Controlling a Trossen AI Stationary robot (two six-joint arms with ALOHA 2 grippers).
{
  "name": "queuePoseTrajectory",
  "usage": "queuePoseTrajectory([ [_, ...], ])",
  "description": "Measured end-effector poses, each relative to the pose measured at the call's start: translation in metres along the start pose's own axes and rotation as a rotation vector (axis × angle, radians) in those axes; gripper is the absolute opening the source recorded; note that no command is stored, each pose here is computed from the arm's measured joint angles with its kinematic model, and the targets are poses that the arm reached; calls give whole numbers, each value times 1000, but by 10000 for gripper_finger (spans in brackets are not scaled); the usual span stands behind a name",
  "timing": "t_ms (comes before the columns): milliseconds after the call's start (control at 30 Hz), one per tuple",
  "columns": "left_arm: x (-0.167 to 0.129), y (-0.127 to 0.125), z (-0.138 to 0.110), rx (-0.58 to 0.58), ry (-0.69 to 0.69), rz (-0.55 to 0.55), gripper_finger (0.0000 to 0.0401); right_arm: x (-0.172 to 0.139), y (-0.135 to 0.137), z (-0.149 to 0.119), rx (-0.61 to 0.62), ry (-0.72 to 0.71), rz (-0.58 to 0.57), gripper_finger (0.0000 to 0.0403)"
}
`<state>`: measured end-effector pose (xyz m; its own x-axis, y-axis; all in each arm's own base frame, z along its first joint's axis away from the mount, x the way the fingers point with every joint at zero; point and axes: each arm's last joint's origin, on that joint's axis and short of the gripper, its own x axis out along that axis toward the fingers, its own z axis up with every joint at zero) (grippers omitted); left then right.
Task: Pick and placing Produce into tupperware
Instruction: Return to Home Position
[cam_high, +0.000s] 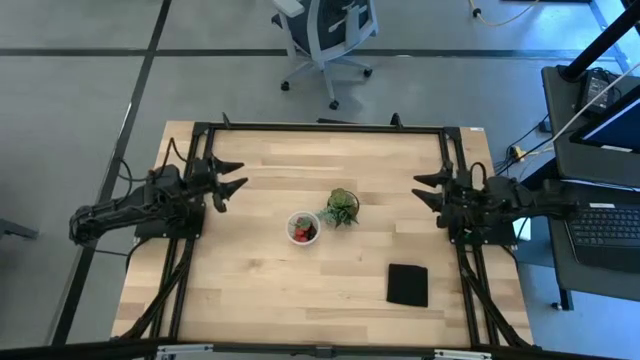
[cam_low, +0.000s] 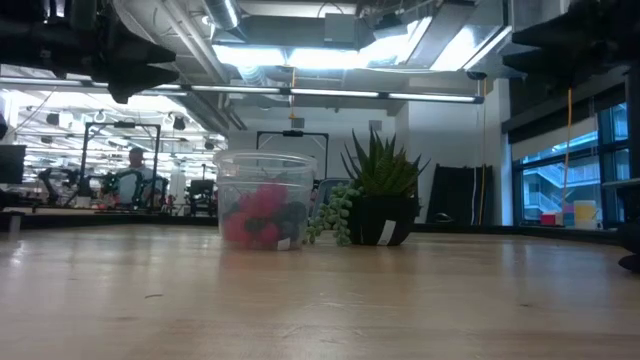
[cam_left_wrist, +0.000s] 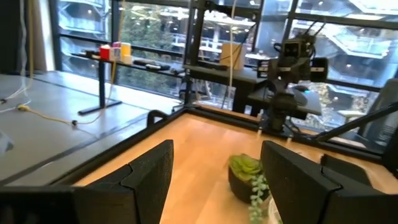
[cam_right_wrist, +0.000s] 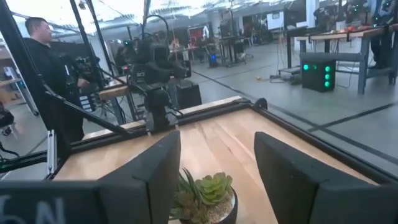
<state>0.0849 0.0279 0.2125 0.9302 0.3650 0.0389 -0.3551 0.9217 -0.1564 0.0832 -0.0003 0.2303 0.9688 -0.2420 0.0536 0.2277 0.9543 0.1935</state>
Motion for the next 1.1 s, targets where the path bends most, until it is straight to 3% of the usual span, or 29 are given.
queuePoseTrajectory([
  [233, -4, 5, 1, 5, -21, 53, 236, -4, -4, -14, -10, 22, -12, 207],
  [500, -4, 12, -5, 8, 19, 125, 236, -4, -10, -18, -54, 56, -107, 207],
  [767, 0, 21, -23, -1, 52, 201, 236, -3, -18, -17, -133, 43, -222, 207],
  [1100, 6, 32, -42, -29, -17, 267, 236, -4, -27, -19, -167, 71, -344, 207],
])
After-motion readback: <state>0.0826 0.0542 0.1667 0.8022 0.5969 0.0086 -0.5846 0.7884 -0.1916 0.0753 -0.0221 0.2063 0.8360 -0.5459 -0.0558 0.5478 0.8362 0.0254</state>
